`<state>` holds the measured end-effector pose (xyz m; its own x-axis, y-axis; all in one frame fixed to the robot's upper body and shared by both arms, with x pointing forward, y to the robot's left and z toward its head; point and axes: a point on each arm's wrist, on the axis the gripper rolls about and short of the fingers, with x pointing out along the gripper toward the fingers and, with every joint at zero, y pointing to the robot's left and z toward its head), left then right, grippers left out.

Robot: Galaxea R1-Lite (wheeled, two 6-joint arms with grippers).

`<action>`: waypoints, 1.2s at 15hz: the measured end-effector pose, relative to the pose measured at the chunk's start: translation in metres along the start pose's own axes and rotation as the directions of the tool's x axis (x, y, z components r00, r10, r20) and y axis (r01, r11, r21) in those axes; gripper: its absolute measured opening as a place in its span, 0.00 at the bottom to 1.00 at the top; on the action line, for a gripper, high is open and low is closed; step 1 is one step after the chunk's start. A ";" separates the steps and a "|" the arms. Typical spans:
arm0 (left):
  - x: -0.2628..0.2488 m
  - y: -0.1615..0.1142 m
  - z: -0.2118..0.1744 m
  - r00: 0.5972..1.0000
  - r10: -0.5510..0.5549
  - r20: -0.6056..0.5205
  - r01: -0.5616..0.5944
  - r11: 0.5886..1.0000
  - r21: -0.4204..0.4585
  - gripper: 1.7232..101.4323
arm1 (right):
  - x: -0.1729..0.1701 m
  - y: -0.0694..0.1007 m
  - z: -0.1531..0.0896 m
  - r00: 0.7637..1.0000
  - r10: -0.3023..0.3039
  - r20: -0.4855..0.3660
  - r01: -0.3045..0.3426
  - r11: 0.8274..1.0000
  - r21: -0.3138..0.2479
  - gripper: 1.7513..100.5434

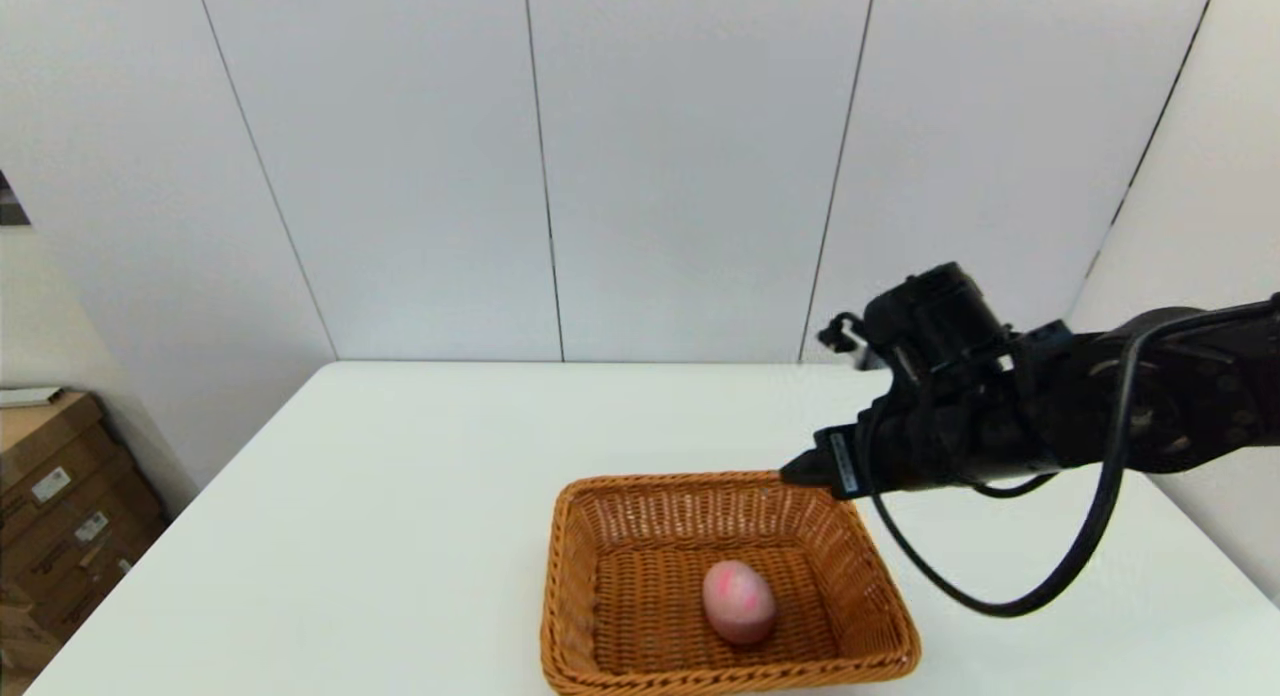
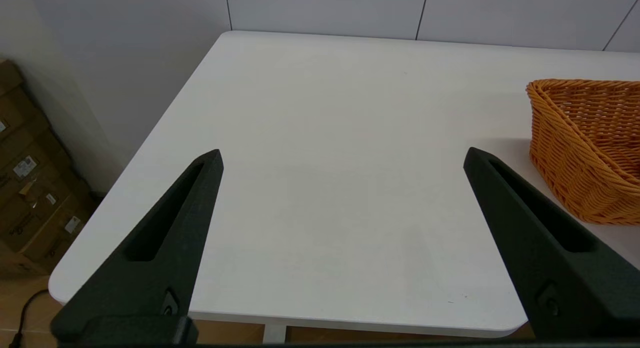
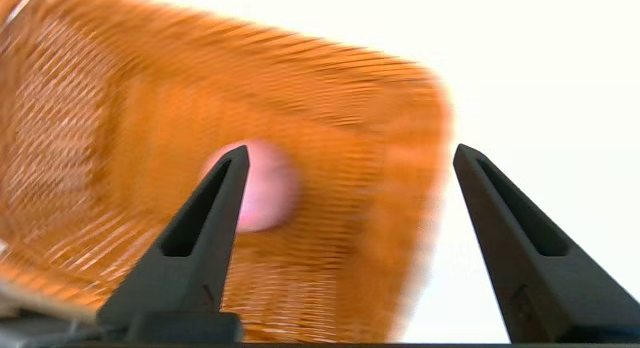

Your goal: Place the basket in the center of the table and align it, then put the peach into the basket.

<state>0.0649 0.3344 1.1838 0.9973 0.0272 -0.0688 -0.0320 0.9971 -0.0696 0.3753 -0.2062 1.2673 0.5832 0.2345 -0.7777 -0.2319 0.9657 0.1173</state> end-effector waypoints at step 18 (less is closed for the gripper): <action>0.000 0.000 0.000 1.000 0.000 0.000 0.000 1.000 0.000 0.96 | -0.127 -0.114 -0.043 0.960 -0.177 0.215 0.125 0.964 0.236 0.96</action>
<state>0.0649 0.3344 1.1839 0.9973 0.0272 -0.0688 -0.0321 0.9970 -0.0701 0.2940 -0.3513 1.3262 0.7685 0.0784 -0.6350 0.0329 0.9863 0.1616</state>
